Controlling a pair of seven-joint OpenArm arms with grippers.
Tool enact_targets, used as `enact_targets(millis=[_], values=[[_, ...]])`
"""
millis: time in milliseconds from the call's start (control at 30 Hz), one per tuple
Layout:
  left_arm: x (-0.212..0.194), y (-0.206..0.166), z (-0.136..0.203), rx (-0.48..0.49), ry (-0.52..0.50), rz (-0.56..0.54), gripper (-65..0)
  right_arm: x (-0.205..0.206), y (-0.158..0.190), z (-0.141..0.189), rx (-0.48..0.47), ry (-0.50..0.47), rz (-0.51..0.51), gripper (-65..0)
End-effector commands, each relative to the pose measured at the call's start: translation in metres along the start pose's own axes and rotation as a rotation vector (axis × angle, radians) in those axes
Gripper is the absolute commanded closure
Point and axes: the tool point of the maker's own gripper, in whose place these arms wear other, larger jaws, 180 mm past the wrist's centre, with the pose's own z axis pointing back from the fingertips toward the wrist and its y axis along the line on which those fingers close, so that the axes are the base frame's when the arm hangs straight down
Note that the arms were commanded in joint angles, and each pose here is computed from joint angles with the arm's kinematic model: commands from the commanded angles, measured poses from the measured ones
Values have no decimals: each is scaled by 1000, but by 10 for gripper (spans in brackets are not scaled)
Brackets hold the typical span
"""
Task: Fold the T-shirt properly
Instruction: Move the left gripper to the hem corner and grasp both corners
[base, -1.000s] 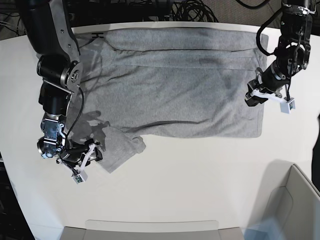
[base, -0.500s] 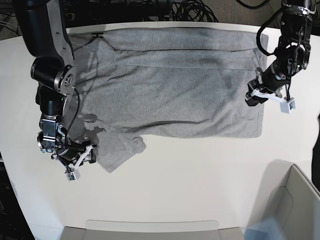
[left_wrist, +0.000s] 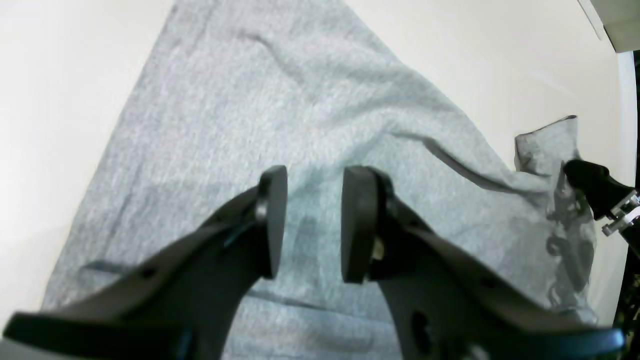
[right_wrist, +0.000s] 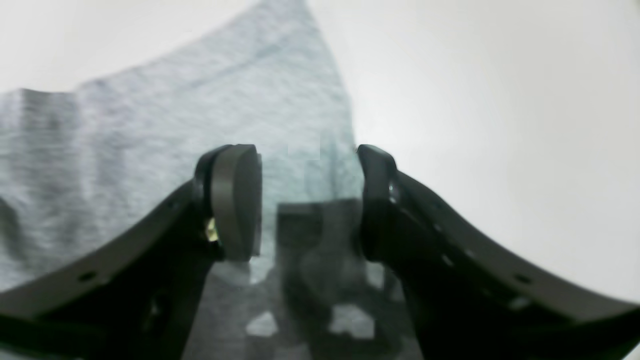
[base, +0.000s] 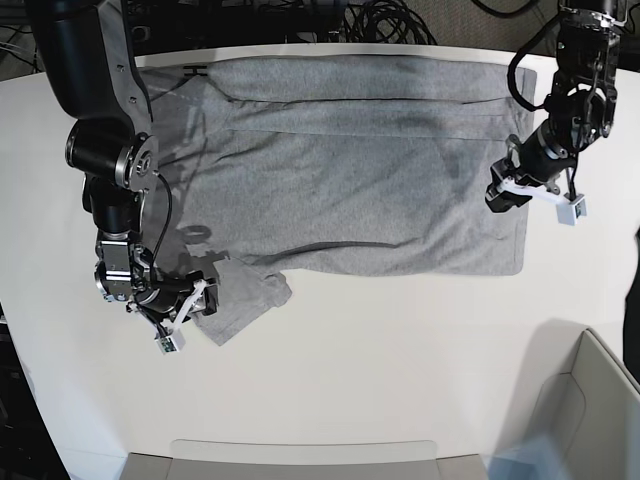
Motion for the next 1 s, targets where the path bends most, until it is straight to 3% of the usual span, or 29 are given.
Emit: enact_targets(millis=[0,67,233,400,700,967], values=[[16,-6,3,-13,-30,-6,-202,-1,7,3,59,61,38,-307],[29,-17,3,-37,-60,-14,-202,1,21,8,151,97,68,-307],[60,-19,-7,-43,-111,-6,-203,-2,17,10,144,134,75,-307],[95,-23,-19,-97,-180,-234,-206,4,9,13,111,109,98,-307],[125,5,-44,-129,-165,-490,-280,0,2,17,83,103,116,-307],[119,39,-78,-60,-50,-579,-279,0,2,17,83,103,116,-307]])
